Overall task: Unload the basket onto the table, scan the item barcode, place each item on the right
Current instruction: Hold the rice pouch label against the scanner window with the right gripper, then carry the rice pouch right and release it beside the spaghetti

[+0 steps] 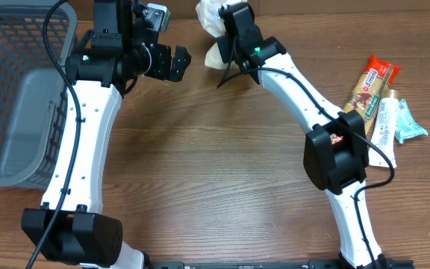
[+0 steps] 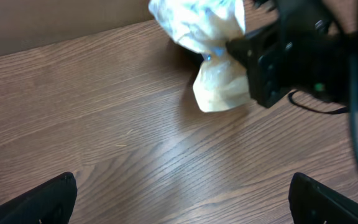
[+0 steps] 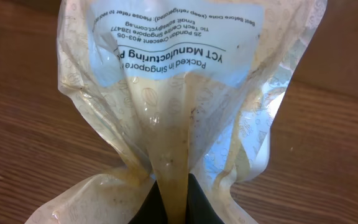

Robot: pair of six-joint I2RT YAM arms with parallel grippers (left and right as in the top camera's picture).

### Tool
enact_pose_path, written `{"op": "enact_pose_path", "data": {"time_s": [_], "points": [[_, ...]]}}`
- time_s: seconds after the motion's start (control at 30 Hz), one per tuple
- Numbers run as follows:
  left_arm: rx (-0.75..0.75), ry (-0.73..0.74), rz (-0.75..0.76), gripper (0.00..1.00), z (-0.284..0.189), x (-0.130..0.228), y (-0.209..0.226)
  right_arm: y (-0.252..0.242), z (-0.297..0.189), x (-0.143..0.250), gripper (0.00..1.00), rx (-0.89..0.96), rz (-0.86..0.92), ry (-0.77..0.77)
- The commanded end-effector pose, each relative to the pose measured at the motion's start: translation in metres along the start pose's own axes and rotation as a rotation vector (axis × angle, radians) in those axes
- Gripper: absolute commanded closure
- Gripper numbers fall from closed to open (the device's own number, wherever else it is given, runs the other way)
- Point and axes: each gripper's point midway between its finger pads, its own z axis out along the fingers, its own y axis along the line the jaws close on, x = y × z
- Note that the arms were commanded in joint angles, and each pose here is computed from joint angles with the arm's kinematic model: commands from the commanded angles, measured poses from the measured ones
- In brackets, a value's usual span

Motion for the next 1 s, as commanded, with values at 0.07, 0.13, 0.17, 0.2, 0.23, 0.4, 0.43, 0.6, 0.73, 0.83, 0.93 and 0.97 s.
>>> {"op": "enact_pose_path", "data": {"time_s": [0.07, 0.13, 0.17, 0.2, 0.23, 0.4, 0.43, 0.6, 0.73, 0.83, 0.93, 0.97], "points": [[0.004, -0.025, 0.031, 0.0, -0.008, -0.007, -0.005, -0.005, 0.002, -0.002, 0.96, 0.004, 0.018, -0.009], [0.004, -0.025, 0.031, 0.0, -0.008, -0.007, -0.005, -0.005, 0.002, -0.001, 0.96, 0.004, 0.018, -0.005], [0.004, -0.025, 0.031, 0.0, -0.008, -0.007, -0.005, -0.005, 0.002, -0.001, 0.96, 0.004, 0.017, -0.004], [0.004, -0.025, 0.031, 0.01, -0.008, -0.007, -0.005, -0.005, 0.002, 0.0, 0.96, 0.004, 0.017, -0.001], [0.004, -0.025, 0.031, 0.0, -0.008, -0.007, -0.005, -0.005, 0.002, 0.0, 0.96, 0.004, 0.017, 0.0], [0.004, -0.025, 0.031, 0.0, -0.008, -0.007, -0.005, -0.005, 0.002, 0.003, 0.96, 0.002, 0.014, 0.011], [0.004, -0.025, 0.031, 0.0, -0.008, -0.007, -0.005, -0.004, 0.002, 0.003, 0.96, -0.003, 0.014, 0.011], [0.004, -0.025, 0.031, 0.0, -0.008, -0.007, -0.005, 0.001, -0.008, 0.005, 0.96, -0.036, 0.009, 0.048], [0.004, -0.025, 0.031, 0.0, -0.008, -0.007, -0.005, -0.002, -0.032, -0.004, 0.96, -0.039, 0.005, 0.072], [0.004, -0.025, 0.031, 0.0, -0.008, -0.007, -0.005, 0.0, -0.073, -0.021, 0.96, -0.086, 0.006, 0.084], [0.004, -0.025, 0.031, 0.0, -0.008, -0.007, -0.005, -0.001, -0.11, -0.033, 0.96, -0.11, 0.02, 0.085], [0.004, -0.025, 0.031, 0.0, -0.008, -0.007, -0.005, -0.003, -0.124, -0.036, 0.96, -0.113, 0.027, 0.083]]}}
